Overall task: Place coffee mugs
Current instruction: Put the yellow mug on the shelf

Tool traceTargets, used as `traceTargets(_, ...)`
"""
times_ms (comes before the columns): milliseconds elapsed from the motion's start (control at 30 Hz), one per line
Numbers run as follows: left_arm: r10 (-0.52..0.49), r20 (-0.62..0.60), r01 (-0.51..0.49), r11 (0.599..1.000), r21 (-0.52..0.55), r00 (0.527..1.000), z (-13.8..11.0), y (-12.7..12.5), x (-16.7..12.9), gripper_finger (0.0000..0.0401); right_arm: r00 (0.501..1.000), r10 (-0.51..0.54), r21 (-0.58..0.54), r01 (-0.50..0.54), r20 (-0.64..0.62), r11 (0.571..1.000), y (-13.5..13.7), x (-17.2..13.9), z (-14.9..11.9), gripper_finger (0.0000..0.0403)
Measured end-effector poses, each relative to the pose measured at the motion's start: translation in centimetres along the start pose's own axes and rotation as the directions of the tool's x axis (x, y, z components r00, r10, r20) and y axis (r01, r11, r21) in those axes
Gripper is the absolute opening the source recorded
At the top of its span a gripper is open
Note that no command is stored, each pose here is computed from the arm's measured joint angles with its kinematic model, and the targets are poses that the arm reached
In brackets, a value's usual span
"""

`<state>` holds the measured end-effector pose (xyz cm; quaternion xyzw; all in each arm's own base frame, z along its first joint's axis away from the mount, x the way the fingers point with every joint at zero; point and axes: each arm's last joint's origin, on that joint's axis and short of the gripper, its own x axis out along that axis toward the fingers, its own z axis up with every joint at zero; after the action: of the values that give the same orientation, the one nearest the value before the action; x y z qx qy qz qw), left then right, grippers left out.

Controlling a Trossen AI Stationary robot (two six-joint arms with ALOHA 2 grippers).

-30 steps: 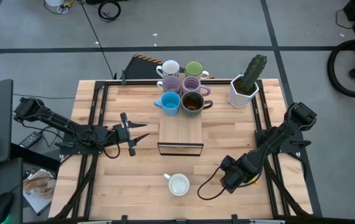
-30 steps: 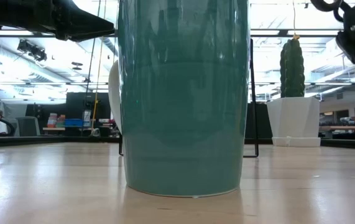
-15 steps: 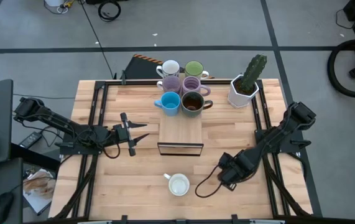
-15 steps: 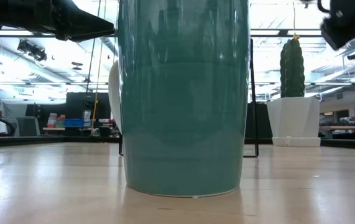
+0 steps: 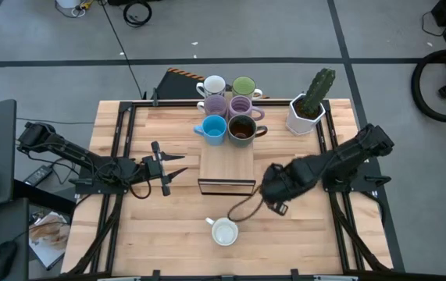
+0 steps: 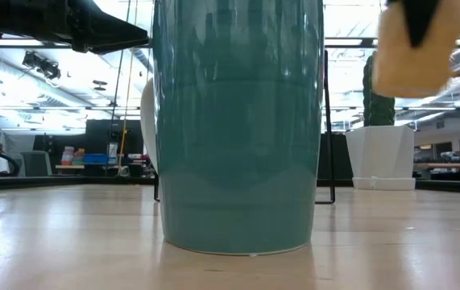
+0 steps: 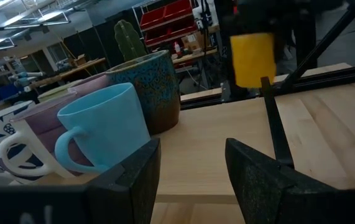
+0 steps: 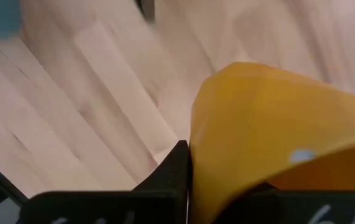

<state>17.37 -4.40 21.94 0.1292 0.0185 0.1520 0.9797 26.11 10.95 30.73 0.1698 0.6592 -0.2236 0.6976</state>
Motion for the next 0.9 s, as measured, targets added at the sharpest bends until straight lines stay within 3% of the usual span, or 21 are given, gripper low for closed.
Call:
traceTargets(367, -0.002, -0.009, 0.002, 1.000, -0.005, 1.000, -0.1, 0.0, 0.0, 0.0188, 0.971, 0.081, -0.081, -0.065, 0.224, 0.995, -2.3, -4.1, 5.0, 0.0031)
traceTargets(800, -0.002, -0.008, 0.002, 1.000, -0.003, 1.000, -0.1, 0.0, 0.0, 0.0188, 0.870, 0.233, -0.180, -0.170, 0.434, 0.969, -1.5, -5.3, 7.8, 0.0031)
traceTargets(900, -0.002, -0.008, 0.002, 1.000, -0.003, 1.000, -0.1, 0.0, 0.0, 0.0188, 0.875, 0.229, -0.202, -0.154, 0.428, 0.967, -1.1, -4.8, 8.1, 0.0031)
